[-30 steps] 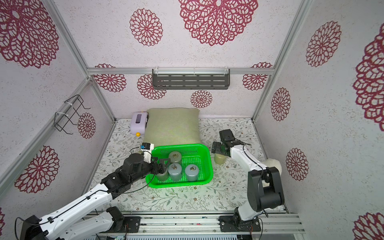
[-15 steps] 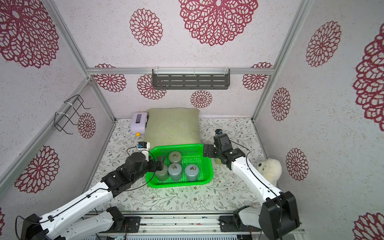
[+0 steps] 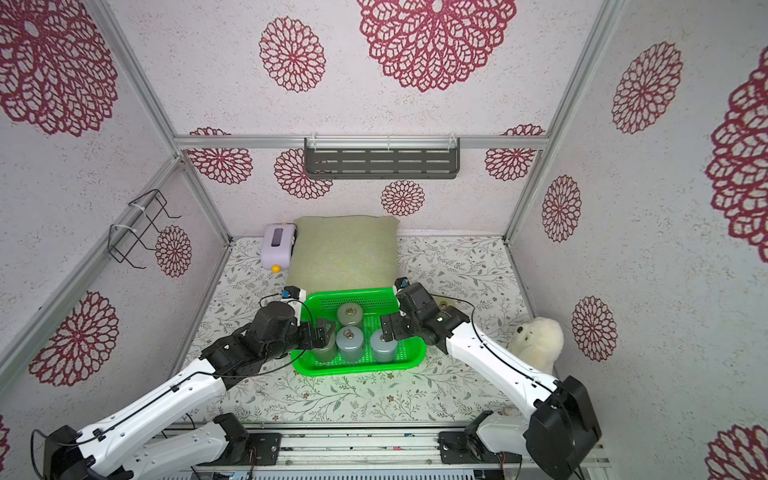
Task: Take the tea canister out of the basket
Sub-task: Pick up the tea canister from the basket.
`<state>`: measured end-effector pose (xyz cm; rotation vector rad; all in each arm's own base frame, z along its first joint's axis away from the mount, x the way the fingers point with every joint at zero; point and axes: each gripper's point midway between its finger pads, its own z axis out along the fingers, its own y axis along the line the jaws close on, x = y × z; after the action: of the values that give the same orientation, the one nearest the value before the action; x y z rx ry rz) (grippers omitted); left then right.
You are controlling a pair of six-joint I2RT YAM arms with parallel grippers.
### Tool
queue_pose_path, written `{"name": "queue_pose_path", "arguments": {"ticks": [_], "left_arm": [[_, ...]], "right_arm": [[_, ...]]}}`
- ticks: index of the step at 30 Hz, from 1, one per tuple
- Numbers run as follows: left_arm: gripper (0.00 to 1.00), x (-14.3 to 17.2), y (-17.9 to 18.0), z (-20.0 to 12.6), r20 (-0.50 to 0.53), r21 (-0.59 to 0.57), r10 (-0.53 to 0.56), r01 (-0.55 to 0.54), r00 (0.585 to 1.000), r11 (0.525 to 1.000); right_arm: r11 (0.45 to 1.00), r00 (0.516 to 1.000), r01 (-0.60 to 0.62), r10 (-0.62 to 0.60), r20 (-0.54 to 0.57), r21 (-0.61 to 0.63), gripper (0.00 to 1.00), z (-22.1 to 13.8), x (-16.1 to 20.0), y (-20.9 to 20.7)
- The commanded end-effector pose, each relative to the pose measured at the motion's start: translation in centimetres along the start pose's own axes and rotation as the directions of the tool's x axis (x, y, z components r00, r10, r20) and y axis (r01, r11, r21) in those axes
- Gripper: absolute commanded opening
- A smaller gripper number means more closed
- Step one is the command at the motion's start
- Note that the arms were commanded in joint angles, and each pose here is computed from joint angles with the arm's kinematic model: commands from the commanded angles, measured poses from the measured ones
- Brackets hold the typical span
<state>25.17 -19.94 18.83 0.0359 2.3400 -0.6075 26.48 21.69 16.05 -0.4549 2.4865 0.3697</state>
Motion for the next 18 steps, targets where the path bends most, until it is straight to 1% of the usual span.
{"name": "queue_pose_path", "arguments": {"ticks": [1, 4, 11, 18], "left_arm": [[0.97, 1.3, -0.9, -0.7, -0.067, 0.039, 0.015, -0.012, 0.998, 0.999], [0.97, 1.2, -1.0, -1.2, -0.052, 0.059, 0.013, -0.01, 0.999, 0.998], [0.97, 1.5, -0.8, -1.7, -0.024, 0.084, 0.004, -0.002, 1.0, 0.996], [0.97, 2.0, -0.7, -1.9, -0.025, 0.103, 0.0, 0.002, 1.0, 0.995]], "right_arm": [[0.998, 0.997, 0.034, -0.037, -0.063, -0.046, 0.99, -0.4, 1.4, 1.7], [0.997, 0.991, 0.05, -0.056, -0.118, -0.056, 0.99, 0.1, 2.5, 2.6], [0.994, 0.971, 0.112, -0.111, -0.21, -0.008, 0.99, 1.9, 4.4, 3.5], [0.993, 0.956, 0.12, -0.11, -0.273, 0.02, 0.99, 4.0, 5.7, 3.5]]}}
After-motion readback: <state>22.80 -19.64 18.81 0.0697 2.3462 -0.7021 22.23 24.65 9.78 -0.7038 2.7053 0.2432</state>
